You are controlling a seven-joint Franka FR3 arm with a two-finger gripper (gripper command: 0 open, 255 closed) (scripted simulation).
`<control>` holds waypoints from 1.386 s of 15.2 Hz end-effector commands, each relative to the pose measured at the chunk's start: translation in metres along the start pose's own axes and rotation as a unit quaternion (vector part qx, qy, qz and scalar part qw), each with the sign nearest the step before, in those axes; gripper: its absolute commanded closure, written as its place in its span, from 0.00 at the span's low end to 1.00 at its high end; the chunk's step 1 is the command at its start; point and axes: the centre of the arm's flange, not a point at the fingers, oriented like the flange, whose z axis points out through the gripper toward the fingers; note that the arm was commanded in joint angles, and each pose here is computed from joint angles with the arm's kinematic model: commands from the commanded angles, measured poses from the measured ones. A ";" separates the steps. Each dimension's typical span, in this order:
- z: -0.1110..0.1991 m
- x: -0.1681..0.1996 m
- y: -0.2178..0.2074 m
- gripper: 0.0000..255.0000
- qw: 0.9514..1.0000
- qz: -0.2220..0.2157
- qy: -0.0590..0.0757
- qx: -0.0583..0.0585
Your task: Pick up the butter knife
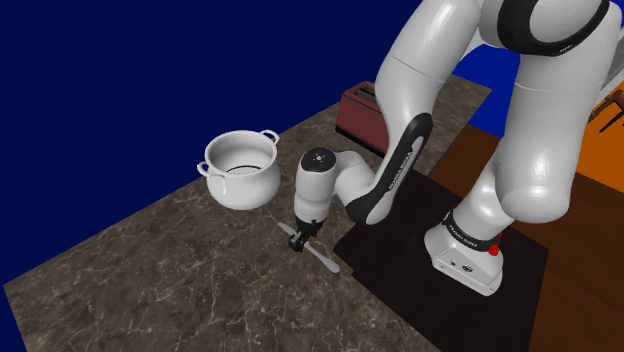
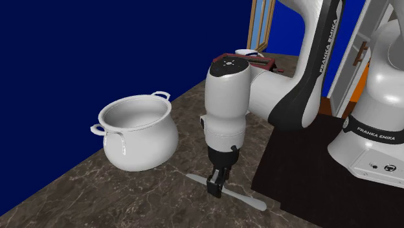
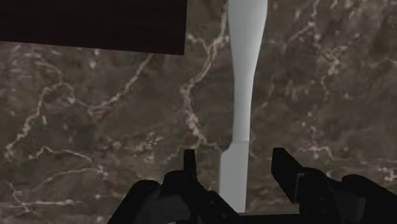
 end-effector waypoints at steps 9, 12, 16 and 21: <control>0.001 0.001 -0.001 1.00 1.000 0.000 0.000 0.000; -0.015 0.001 0.000 1.00 1.000 0.000 0.000 0.000; -0.036 0.001 0.000 1.00 1.000 0.000 0.000 0.000; -0.062 0.000 0.001 1.00 1.000 0.000 0.000 0.000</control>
